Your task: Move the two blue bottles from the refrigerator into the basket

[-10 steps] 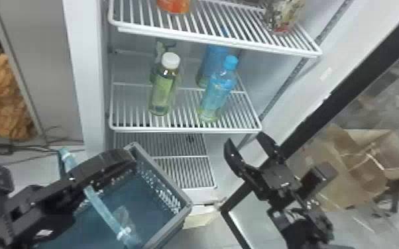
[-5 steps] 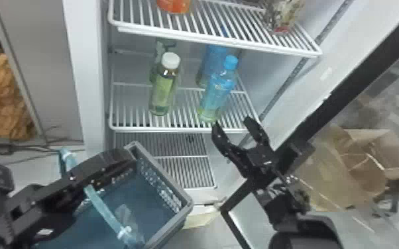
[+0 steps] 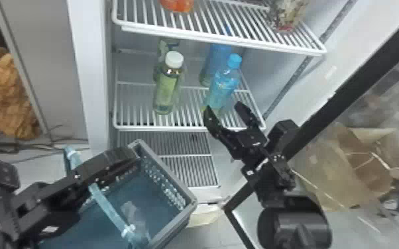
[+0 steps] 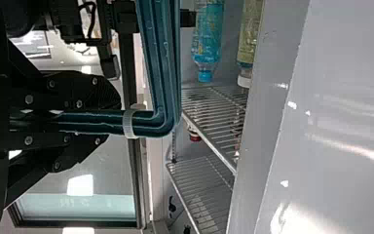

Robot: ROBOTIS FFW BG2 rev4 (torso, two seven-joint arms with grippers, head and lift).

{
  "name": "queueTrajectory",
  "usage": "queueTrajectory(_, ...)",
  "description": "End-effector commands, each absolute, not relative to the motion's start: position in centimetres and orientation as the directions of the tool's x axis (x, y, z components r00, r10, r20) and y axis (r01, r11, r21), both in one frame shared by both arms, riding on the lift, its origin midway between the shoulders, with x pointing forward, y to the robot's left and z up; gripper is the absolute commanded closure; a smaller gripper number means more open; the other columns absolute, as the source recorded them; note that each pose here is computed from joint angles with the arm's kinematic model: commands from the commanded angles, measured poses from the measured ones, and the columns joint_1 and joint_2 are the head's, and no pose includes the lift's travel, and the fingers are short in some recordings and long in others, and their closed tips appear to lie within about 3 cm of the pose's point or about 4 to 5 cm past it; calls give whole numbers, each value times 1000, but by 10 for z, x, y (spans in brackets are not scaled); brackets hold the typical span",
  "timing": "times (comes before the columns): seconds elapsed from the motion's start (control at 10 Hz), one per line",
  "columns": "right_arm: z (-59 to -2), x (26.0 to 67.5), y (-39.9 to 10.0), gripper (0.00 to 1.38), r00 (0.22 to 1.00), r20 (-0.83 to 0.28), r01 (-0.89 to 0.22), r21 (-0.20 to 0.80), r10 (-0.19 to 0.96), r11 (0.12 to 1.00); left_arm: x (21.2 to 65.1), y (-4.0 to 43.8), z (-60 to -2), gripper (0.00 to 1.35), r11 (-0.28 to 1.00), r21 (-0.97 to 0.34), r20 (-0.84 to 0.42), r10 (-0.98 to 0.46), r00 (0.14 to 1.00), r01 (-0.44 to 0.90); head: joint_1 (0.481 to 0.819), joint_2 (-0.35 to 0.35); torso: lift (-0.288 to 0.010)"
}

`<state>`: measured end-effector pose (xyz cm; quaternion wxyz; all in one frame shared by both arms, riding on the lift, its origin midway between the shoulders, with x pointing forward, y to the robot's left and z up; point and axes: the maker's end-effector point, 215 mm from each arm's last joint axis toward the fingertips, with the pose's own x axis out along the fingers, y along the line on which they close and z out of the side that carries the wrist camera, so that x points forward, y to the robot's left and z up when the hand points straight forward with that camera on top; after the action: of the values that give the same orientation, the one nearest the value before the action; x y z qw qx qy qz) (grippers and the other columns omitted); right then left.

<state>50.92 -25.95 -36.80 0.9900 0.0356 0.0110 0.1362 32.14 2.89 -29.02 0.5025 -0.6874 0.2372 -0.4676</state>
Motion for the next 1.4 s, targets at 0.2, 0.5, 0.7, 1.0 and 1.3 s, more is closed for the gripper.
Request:
queueTrajectory(0.2,-368,529,-248,171,961,-13,-276,78,277,958,319,27,-292,1181,-377,-916,398,-804,442,139,695,-294,-216)
queueTrajectory(0.5,-374,537,-255,173,968,-26,-248,75,250,966,316,27,-296,1181,-376,-918,392,-806,443,128,695,-292,-216)
queueTrajectory(0.7,-372,547,-260,183,970,-26,-238,68,241,969,316,27,-296,1181,-375,-918,391,-808,441,127,695,-295,-216)
queueTrajectory(1.0,-384,552,-258,846,967,-76,-237,96,244,967,314,27,-297,1181,-374,-919,389,-810,440,123,695,-294,-216)
queueTrajectory(1.3,-387,552,-260,1280,966,-96,-230,91,239,969,311,26,-301,1181,-367,-924,378,-818,433,112,695,-293,-216)
